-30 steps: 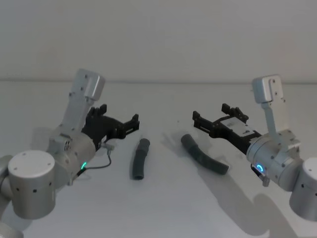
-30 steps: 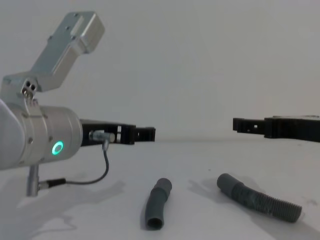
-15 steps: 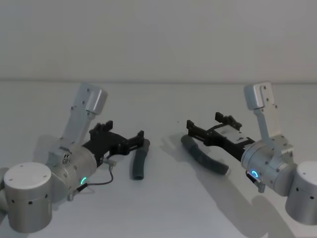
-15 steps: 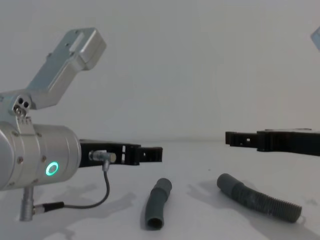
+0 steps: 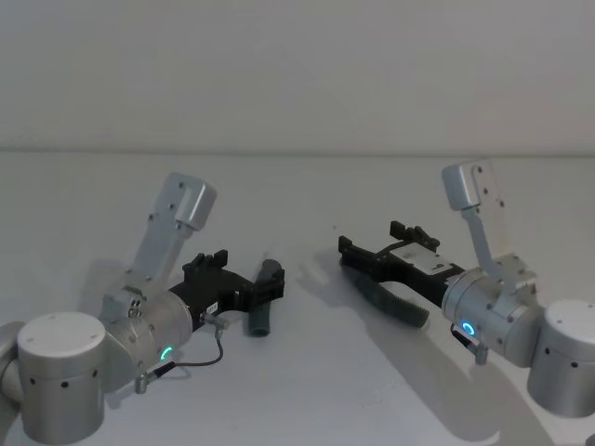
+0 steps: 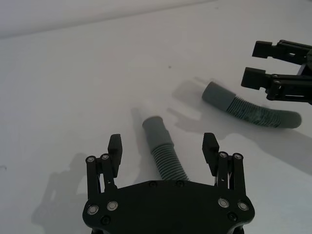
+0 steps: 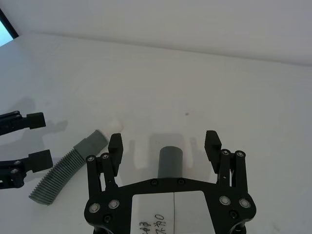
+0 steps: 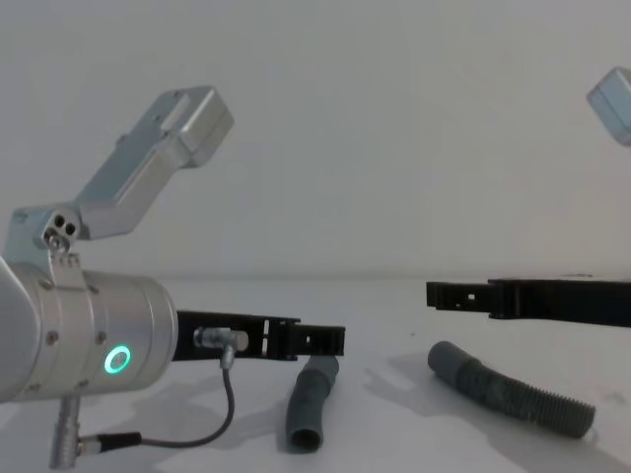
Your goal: Use both hands to pick up one end of the pipe from the table, align the ends, and insert them.
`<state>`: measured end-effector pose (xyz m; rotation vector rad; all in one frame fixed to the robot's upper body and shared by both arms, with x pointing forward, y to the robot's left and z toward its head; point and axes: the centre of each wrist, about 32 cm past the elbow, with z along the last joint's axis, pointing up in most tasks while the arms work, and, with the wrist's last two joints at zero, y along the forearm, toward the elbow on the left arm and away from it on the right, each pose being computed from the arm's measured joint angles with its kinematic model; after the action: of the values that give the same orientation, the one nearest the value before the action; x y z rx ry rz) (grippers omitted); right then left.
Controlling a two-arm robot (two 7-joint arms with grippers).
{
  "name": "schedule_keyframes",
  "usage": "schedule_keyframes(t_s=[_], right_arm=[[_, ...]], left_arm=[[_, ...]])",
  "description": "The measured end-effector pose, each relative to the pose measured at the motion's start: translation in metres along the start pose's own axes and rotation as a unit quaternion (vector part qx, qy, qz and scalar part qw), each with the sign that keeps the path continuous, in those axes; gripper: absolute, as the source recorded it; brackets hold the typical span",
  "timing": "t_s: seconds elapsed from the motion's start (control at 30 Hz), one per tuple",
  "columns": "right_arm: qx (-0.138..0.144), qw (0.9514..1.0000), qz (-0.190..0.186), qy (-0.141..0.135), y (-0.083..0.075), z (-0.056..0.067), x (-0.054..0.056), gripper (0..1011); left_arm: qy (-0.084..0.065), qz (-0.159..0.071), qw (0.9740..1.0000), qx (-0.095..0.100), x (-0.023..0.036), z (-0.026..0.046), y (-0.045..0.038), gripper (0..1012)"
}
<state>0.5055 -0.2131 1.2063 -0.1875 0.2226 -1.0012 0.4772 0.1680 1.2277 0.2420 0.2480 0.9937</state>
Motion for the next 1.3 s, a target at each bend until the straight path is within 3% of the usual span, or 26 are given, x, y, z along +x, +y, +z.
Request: schedule_keyframes(t_s=[0.17,0.5,1.0,1.3], right_arm=[[-0.007,1.0000,0.005,0.003,0.002,-0.001,0.001,1001],[-0.022,0.9997,0.012,0.005,0.005,-0.001,0.004,1001],[-0.055,0.9984,0.016,0.006,0.002,-0.005,0.007,1001],[-0.065,0.9977,0.018,0.001,-0.002,-0.008,0.007,1001]], left_arm=[[0.003,0.014,0.9998,0.013,-0.0020,-0.0011,-0.0018,1001],[0.004,0.027,0.9991,0.032,0.0002,-0.0029,-0.0074,1001],[-0.004,-0.029,0.9983,0.050,0.0044,-0.0035,-0.0210,1001],[-0.007,-0.042,0.9976,0.055,0.0053,-0.0037,-0.0248,1001]])
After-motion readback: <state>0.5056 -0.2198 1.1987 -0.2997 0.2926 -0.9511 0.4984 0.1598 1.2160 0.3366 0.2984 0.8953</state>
